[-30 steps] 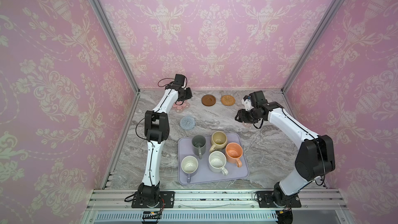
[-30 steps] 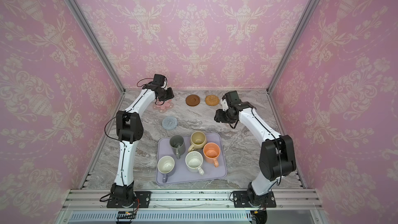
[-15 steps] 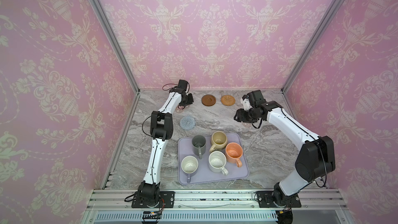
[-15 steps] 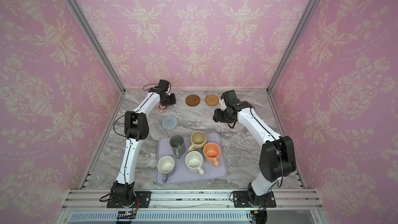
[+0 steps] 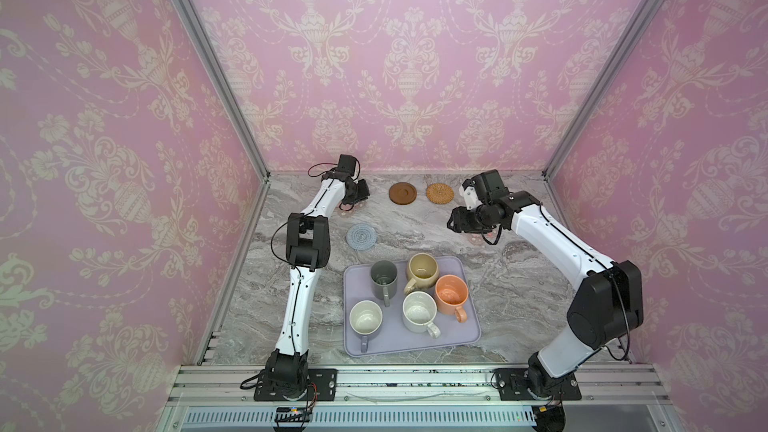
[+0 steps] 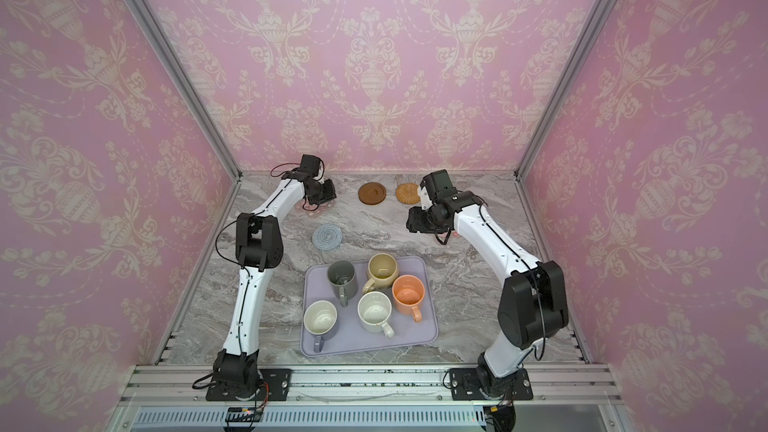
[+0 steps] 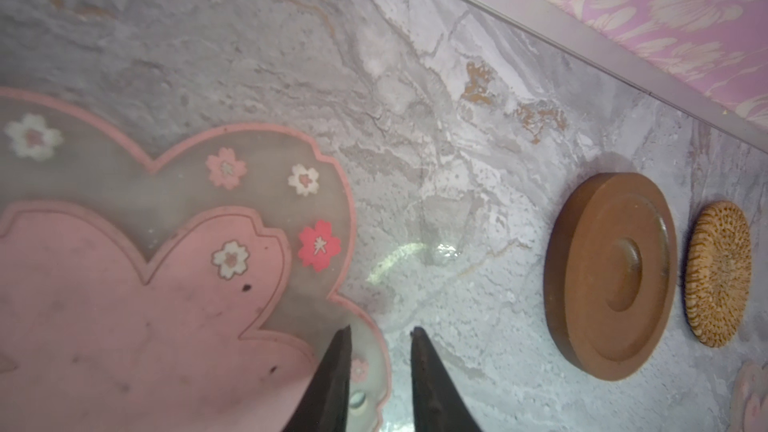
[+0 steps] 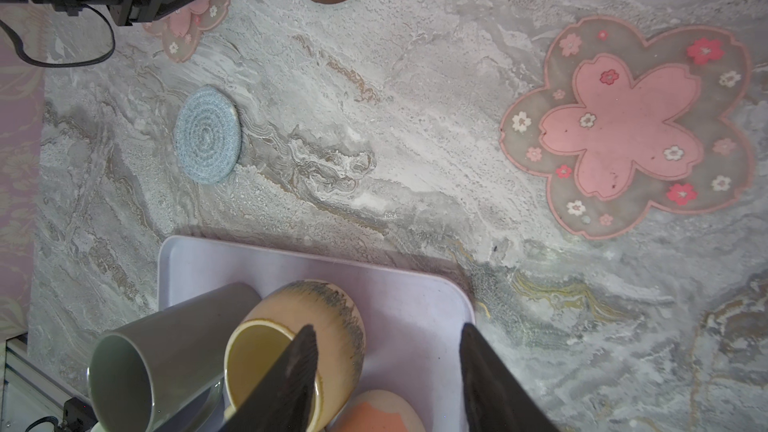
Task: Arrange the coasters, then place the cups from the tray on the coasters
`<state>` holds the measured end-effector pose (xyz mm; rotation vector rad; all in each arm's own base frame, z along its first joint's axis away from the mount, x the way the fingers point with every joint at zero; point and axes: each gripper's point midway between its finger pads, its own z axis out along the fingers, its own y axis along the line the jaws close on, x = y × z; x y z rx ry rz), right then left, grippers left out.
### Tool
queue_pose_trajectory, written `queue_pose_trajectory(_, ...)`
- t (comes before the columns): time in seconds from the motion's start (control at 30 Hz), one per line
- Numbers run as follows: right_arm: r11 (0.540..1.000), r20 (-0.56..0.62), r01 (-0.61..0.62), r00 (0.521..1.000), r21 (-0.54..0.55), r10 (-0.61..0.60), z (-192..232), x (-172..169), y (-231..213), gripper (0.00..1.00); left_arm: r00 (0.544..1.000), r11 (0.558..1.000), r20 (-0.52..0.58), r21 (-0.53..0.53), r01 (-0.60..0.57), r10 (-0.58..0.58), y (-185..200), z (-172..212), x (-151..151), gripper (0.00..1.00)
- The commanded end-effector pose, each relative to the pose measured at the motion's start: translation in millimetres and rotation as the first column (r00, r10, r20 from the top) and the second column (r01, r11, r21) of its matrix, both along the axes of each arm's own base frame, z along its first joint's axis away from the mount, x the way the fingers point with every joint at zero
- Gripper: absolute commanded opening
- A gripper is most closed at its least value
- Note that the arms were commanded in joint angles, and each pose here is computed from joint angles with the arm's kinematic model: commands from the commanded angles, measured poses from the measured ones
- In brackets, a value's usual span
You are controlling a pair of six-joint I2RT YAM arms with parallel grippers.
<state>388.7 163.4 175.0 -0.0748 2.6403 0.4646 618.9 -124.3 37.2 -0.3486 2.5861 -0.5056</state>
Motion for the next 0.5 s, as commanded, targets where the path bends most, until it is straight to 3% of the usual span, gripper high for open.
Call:
queue_pose_trajectory(0.0, 1.0, -0.016, 0.006, 1.0, -0.006, -0.006, -1.2, 1.9, 4.5, 0.57, 0.998, 0.999, 0.061, -0.05, -0.019, 0.022, 0.8, 23.2, 5.7, 0.29)
queue_pose_trajectory(0.27, 1.0, -0.034, -0.004, 0.999, -0.014, 0.004, -9.8, -0.3, 8.7, 0.57, 0.991, 0.995, 0.132, -0.103, -0.016, 0.03, -7.3, 38.0, 18.3, 0.28)
queue_pose_trajectory(0.47, 1.0, -0.037, -0.007, 0.999, -0.022, 0.006, -12.3, -0.1, 9.6, 0.57, 0.996, 0.994, 0.063, -0.094, -0.06, 0.067, -4.0, 13.7, 19.4, 0.27)
